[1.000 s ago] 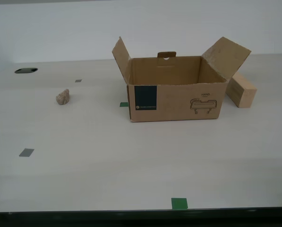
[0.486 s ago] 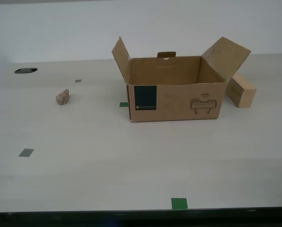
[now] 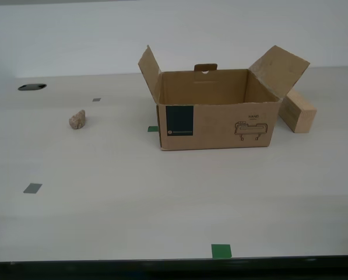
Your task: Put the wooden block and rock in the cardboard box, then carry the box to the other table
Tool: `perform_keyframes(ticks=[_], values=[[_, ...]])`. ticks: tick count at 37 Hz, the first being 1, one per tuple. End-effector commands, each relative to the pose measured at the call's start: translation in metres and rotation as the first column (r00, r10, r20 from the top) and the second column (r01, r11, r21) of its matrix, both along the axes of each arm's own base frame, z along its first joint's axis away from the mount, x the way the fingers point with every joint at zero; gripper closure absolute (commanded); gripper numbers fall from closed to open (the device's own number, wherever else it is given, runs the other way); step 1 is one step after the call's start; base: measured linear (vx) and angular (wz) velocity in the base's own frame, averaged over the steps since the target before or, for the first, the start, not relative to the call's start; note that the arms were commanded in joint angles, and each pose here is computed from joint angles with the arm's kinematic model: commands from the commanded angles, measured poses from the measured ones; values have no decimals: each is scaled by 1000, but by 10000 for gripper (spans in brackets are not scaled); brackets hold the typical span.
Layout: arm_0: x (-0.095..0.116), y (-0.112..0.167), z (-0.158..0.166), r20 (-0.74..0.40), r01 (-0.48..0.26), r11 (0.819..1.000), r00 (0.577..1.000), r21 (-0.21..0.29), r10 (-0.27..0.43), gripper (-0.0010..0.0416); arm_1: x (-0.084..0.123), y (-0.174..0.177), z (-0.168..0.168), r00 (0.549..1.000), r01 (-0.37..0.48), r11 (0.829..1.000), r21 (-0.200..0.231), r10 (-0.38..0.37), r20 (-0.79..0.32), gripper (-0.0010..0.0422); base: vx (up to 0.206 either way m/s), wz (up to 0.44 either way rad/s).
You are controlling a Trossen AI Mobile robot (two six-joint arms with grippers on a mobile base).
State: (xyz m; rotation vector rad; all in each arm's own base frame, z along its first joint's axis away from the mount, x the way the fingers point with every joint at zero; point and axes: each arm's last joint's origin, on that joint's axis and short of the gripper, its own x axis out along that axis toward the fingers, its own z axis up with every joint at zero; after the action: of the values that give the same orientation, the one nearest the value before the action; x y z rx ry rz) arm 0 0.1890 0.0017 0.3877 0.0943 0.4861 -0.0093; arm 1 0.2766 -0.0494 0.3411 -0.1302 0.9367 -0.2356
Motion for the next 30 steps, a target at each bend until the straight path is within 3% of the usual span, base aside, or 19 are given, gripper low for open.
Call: perform_keyframes(ticks=[1, 9, 18, 30], values=[[0, 0, 0, 2, 4, 1000, 1000, -2, -4, 227, 0, 0, 0, 1000, -3, 1000, -3, 3, 2, 274, 0, 0], [0, 0, 0, -3, 4, 1000, 1000, -1, -4, 112, 3, -1, 3, 998, -66, 996, -61, 67, 16, 194, 0, 0], [-1, 0, 0, -8, 7, 1000, 1000, 5, -7, 9, 4, -1, 4, 997, -64, 996, -64, 66, 34, 117, 0, 0], [-10, 0, 22, 13, 7, 1000, 1000, 4, -7, 16, 5, -1, 4, 997, -55, 997, -58, 58, 41, 48, 0, 0]])
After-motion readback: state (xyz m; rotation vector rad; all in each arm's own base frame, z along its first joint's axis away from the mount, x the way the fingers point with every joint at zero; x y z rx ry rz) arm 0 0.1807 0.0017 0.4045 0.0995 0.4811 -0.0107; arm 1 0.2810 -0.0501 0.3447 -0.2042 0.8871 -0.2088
